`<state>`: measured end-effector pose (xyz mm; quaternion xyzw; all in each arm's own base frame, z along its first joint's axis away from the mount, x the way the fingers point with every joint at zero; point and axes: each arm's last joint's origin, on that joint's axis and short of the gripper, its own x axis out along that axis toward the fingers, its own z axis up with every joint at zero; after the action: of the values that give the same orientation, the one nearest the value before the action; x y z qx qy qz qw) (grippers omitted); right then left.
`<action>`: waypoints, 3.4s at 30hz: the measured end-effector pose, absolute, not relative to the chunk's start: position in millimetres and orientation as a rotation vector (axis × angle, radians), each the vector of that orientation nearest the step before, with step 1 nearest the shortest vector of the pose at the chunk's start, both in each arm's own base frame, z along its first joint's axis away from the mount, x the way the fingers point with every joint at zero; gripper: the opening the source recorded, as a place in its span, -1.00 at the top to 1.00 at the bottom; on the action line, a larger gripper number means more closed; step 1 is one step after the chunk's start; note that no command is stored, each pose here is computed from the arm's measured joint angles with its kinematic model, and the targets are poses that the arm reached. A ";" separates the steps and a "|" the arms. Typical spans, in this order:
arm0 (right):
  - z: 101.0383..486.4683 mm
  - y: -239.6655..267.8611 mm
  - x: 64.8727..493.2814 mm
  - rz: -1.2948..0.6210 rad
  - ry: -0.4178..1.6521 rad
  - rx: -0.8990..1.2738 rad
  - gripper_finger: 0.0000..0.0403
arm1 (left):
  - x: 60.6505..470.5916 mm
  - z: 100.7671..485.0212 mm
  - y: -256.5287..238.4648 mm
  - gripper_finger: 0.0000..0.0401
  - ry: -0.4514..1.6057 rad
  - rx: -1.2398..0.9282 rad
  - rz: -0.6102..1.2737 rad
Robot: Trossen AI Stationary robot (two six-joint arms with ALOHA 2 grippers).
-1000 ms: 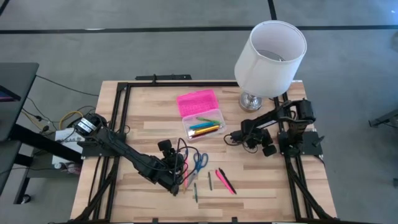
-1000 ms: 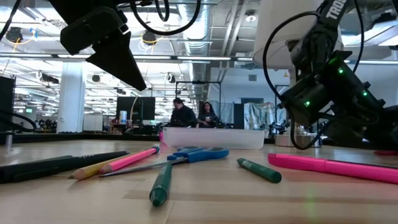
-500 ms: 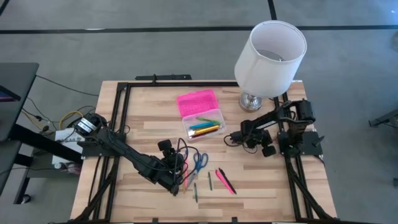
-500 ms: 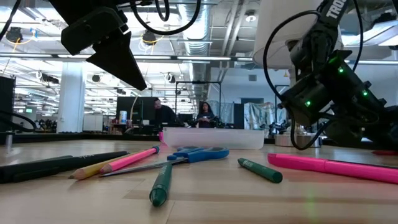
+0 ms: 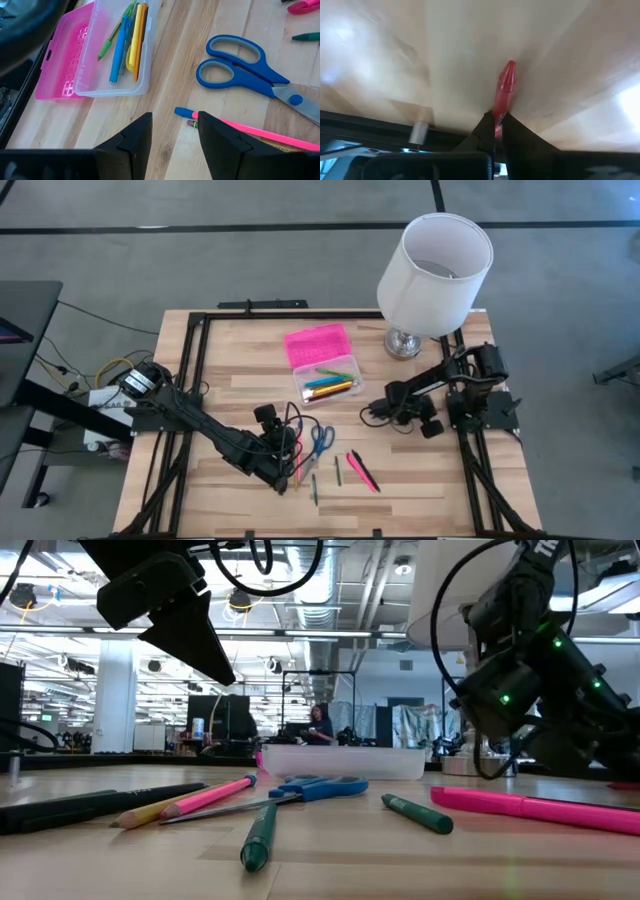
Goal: Pick & place school supplies into a supply box
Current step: Put the red crayon into the pink supply box, then put the left green crayon into the pink supply box
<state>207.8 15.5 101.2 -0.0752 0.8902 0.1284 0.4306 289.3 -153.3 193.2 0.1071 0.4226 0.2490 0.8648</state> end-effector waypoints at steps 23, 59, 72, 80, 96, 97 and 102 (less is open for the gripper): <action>201.7 41.2 228.0 0.320 1.696 -0.175 1.00 | 289.0 193.1 -153.2 0.23 0.889 0.230 0.520; 193.9 -31.3 346.9 -0.019 1.184 -0.529 0.97 | 282.4 185.2 -151.2 0.23 0.919 0.249 0.531; 183.2 -42.1 366.5 -0.047 1.167 -0.510 0.65 | 278.1 179.7 -150.3 0.23 0.932 0.250 0.539; 197.5 -39.4 364.1 -0.062 1.118 -0.510 0.30 | 277.9 179.7 -150.6 0.23 0.936 0.256 0.534; 273.6 27.9 296.6 0.072 1.092 -0.201 0.42 | 276.9 176.8 -154.4 0.23 1.063 0.269 0.377; 276.5 33.7 292.4 0.061 1.081 -0.154 0.43 | 276.9 176.8 -154.5 0.23 1.063 0.269 0.377; 278.0 61.1 279.7 -0.017 1.081 0.067 0.47 | 277.0 176.6 -155.0 0.23 1.069 0.256 0.366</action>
<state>279.7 61.1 278.0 0.0321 0.5144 -0.0079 0.8569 277.0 -155.0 176.6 0.1210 0.5052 0.1730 0.8367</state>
